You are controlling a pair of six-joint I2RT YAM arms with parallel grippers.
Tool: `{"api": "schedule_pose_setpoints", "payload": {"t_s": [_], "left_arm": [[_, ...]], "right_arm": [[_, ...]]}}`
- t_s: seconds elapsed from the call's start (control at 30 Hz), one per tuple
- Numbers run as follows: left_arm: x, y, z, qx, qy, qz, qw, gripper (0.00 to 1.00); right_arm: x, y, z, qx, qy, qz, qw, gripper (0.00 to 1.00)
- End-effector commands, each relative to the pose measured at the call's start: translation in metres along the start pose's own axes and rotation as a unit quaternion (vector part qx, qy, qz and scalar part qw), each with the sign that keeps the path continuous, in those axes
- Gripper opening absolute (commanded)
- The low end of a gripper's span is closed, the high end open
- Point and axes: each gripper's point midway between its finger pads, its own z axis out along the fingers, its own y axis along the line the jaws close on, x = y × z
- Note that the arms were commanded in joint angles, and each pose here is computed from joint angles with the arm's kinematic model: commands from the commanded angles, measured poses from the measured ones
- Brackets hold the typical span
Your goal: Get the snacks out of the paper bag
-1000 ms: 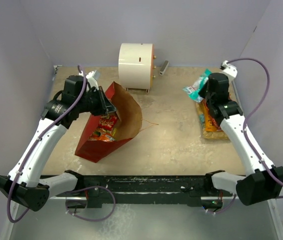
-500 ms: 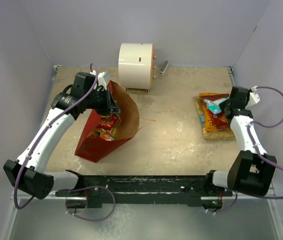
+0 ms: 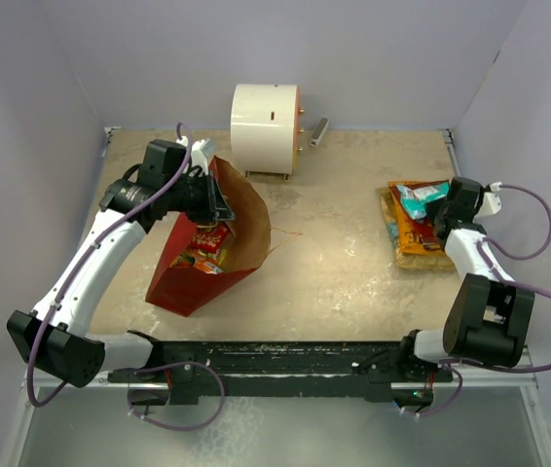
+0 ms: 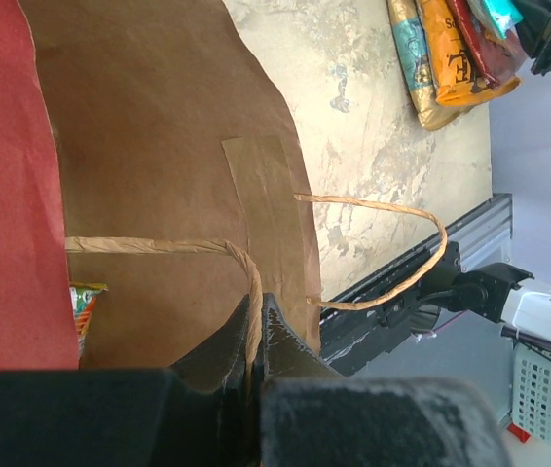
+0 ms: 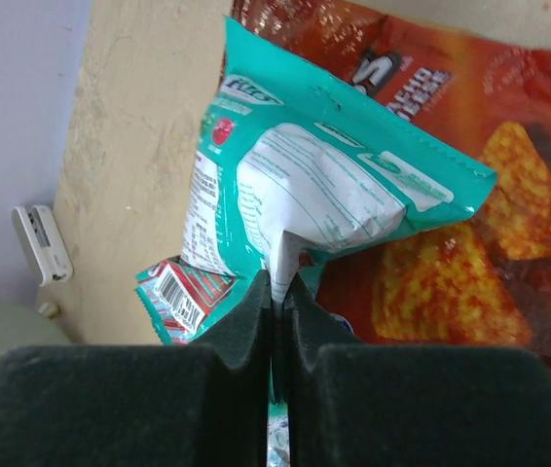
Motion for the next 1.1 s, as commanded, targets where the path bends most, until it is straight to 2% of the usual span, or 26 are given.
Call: {"api": "schedule_pose_setpoints", "payload": {"t_s": [0.0,0.13,0.3,0.4,0.6,0.87,1.07], "left_arm": [[-0.015,-0.015,-0.013,0.026,-0.033,0.017,0.999,0.0],[-0.014,-0.017,-0.015,0.028,-0.036,0.013,0.999,0.0],[-0.013,-0.019,-0.017,0.035,-0.04,0.003,0.999,0.0],[-0.011,-0.021,-0.018,0.041,-0.041,-0.005,0.998,0.0],[-0.01,-0.024,-0.022,0.049,-0.047,-0.014,0.998,0.0],[-0.013,-0.024,-0.028,0.038,-0.058,-0.01,0.998,0.0],[-0.018,-0.023,-0.033,0.028,-0.067,-0.008,0.997,0.0]], "right_arm": [[0.022,-0.017,0.002,0.007,0.022,0.045,0.999,0.07],[0.038,-0.031,0.002,0.015,0.042,0.042,0.998,0.15],[0.044,-0.035,0.0,0.01,0.056,0.002,0.998,0.22],[0.041,-0.032,-0.003,0.001,0.056,-0.026,0.998,0.27],[0.035,-0.025,-0.013,-0.009,0.065,-0.078,0.995,0.43],[0.016,-0.019,-0.039,-0.017,0.047,-0.138,0.989,0.57],[0.008,-0.012,-0.057,-0.024,0.054,-0.184,0.981,0.65]]}}
